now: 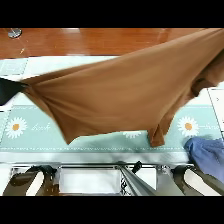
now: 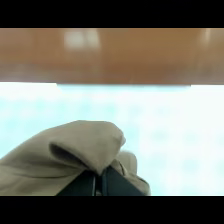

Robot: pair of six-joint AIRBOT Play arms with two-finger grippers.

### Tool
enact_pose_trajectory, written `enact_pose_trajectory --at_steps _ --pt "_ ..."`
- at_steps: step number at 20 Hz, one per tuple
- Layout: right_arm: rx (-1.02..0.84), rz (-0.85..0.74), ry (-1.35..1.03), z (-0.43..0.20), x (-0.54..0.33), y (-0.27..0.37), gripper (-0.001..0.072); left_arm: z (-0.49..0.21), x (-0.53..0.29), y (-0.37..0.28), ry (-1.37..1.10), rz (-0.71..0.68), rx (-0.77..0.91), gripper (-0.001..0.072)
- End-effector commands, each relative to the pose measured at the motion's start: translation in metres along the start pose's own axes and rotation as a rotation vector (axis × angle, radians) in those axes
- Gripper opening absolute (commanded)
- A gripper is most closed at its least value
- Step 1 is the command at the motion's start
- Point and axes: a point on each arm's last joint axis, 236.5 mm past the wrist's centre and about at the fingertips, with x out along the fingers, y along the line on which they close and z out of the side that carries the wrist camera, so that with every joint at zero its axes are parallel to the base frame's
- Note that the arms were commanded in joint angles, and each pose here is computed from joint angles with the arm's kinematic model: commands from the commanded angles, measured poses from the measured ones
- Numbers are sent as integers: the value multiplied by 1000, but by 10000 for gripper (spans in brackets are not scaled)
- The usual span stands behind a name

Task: Fold the shirts.

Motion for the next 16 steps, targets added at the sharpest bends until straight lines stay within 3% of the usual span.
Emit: enact_pose_trajectory --at_steps 1,8,11,13,16 --pt "100 1 144 -25 87 -46 35 -14 67 44 9 6 -128 18" --pt "14 -53 157 -42 244 -55 35 1 160 121 35 102 -221 19" --pt "56 -49 136 -49 286 -47 35 -27 199 142 148 117 -222 19" --pt "138 -101 265 -89 304 -53 35 -53 224 150 243 118 -257 19" --pt "82 -182 507 -155 311 -59 35 -97 247 147 402 98 -283 19"
